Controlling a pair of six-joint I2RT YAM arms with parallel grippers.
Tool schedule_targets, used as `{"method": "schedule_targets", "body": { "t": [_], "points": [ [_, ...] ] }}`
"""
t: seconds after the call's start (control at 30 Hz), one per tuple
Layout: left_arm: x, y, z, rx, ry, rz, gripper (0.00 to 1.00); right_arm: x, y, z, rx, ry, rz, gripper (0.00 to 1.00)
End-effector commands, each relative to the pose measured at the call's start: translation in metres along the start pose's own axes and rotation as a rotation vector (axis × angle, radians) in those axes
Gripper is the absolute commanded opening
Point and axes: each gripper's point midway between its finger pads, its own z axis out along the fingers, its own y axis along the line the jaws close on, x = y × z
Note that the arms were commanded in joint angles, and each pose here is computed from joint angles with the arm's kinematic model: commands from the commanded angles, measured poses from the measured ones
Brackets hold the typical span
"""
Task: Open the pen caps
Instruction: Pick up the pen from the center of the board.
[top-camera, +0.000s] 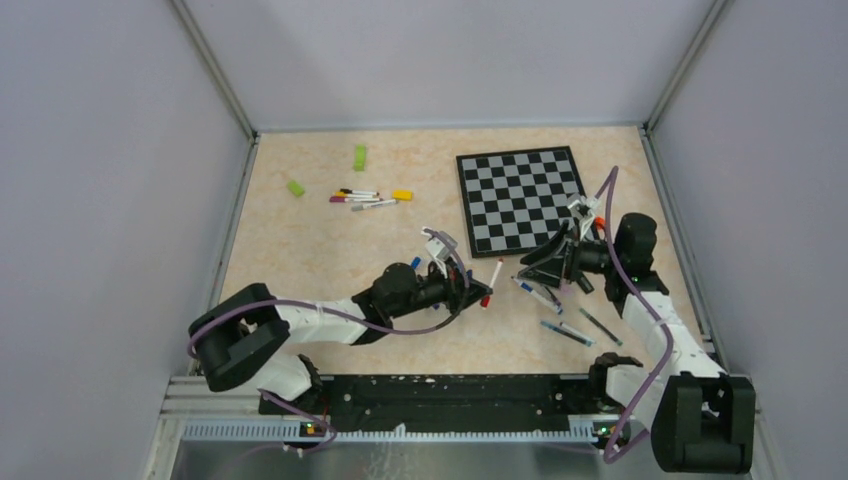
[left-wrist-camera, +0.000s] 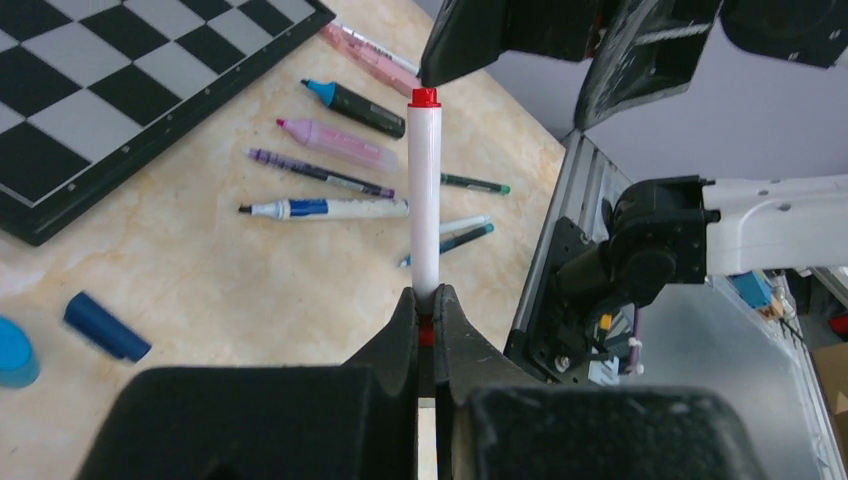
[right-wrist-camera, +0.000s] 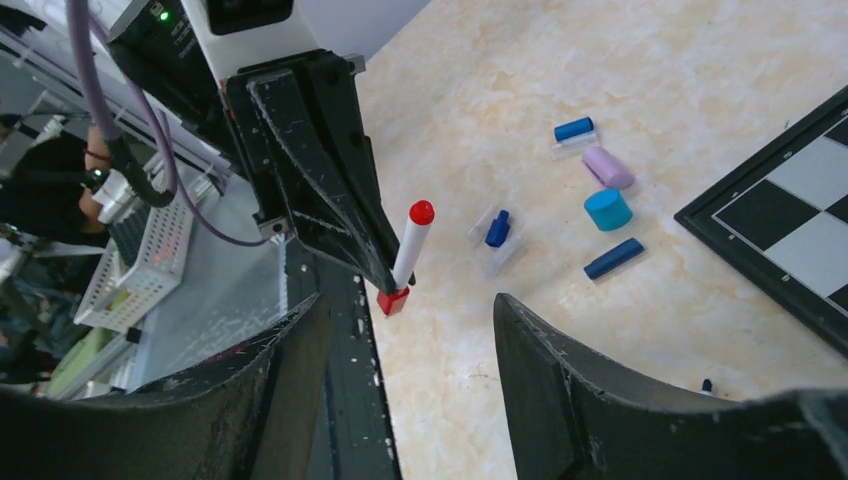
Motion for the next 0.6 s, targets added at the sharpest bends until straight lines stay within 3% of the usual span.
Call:
{"method": "schedule_targets", "body": {
  "t": [0.0,0.37,0.57],
  "points": [
    [-0.047,-0.028,0.023,0.060,-0.169,0.015,0.00,-0.008,-0.002,0.005,0.021,-0.030,0.045,0.60],
    [-0.041,-0.037,0.045,0.051,-0.187,-0.010,0.00,-0.001,0.004,0.020,0.003,-0.030,0.121,0.54],
    [-0.043,-0.043,0.050,0.053,-0.199,-0.010,0.00,0.006,0.007,0.027,-0.021,-0.008,0.149,0.35]
  ]
}}
